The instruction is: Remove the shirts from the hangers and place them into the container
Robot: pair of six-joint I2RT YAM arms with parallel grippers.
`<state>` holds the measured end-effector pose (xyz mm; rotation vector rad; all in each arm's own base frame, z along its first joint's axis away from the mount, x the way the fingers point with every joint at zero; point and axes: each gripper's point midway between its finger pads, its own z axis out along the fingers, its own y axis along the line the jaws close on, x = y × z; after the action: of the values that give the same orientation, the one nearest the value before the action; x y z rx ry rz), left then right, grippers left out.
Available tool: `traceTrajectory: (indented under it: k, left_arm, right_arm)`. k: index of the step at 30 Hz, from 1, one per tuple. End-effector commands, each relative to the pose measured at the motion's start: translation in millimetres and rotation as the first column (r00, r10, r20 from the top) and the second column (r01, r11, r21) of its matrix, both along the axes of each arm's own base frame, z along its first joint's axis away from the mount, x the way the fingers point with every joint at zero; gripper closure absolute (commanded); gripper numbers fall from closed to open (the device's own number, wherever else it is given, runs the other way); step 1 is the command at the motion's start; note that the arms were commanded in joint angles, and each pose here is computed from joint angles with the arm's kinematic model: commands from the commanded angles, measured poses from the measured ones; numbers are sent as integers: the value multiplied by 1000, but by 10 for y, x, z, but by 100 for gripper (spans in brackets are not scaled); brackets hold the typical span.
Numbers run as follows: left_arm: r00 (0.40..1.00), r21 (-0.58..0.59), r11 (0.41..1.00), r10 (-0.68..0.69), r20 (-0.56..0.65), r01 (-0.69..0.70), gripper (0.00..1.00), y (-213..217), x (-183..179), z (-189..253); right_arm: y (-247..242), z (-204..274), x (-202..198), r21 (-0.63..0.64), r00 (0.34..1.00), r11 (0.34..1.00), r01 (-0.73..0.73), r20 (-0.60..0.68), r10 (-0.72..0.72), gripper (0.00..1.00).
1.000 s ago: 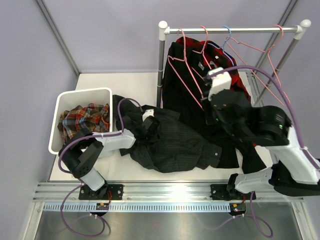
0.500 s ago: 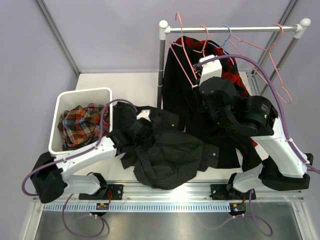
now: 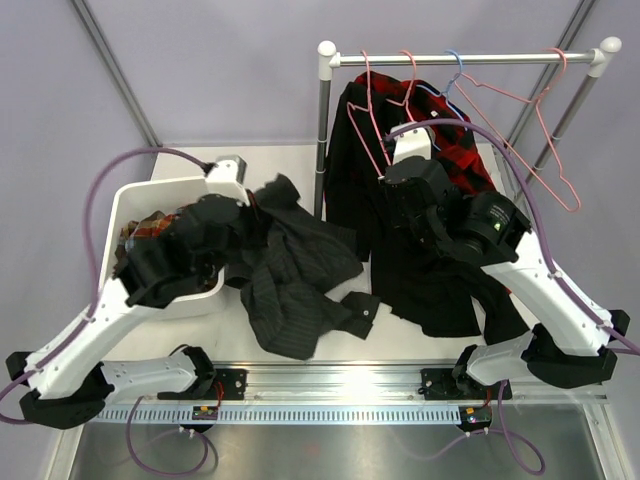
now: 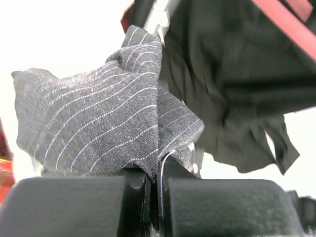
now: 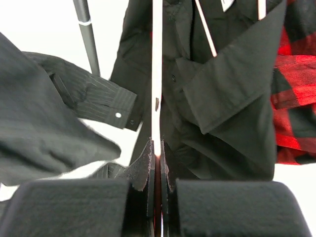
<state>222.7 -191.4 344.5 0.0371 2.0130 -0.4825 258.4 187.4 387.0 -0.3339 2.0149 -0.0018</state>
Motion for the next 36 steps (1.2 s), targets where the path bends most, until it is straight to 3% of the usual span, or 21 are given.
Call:
traceTrajectory:
  k: [1,2,3,6,11,15,20,23,26,27,28,29,30,36]
  left_arm:
    - [975,93,982,150,163,-167,100,506,127,687]
    - [960,106,968,203,191,-226,100,661,168,823]
    - [955,156,955,218,202,-251,100,800,166,893]
    - [904,159,915,317,287,-371,100,1228,214,1401]
    - [807,162,836,427,408,-524,100,1729,287,1992]
    - [710,176,743,499,496,-645,100,2037,406,2221]
    - [612,113,686,548,571,-719,100,2231,440,2500]
    - [559,66,676,544,626,-734,100,2280,374,2772]
    - [469,-32,685,531,706,-728,100,2338,183,3142]
    - [403,-93,675,538,740,-732,100,2385,91,3330]
    - [377,-115,673,539,753,-731,100,2410,27,3372]
    - [317,-171,675,535,783,-718,100,2426,-57,3539]
    - [302,-184,684,525,796,-706,100,2414,-86,3595]
    - [266,-220,709,506,821,-670,100,2374,-143,3835]
  right_arm:
    - [36,120,-57,101,1000,994,-29,14,28,86]
    - [20,130,-75,104,999,994,-32,15,30,54]
    - [7,143,-88,111,999,993,-32,16,30,40]
    - [-73,211,-151,129,999,991,-39,35,35,1]
    - [-195,285,-253,139,998,989,-52,42,47,1]
    - [-218,285,-367,164,995,982,-94,32,90,0]
    - [-183,118,-476,173,988,973,-154,4,156,1]
    - [-142,9,-488,176,984,969,-172,-3,176,1]
    - [-53,-118,-517,196,977,959,-204,-22,213,0]
    - [9,-163,-555,211,969,950,-230,-39,243,0]
    - [66,-240,-577,217,962,944,-250,-57,268,1]
    - [131,-269,-627,233,949,930,-284,-67,307,1]
    - [238,-297,-739,268,922,899,-347,-81,380,1]
    - [941,-254,-1198,381,745,703,-600,-54,665,5]
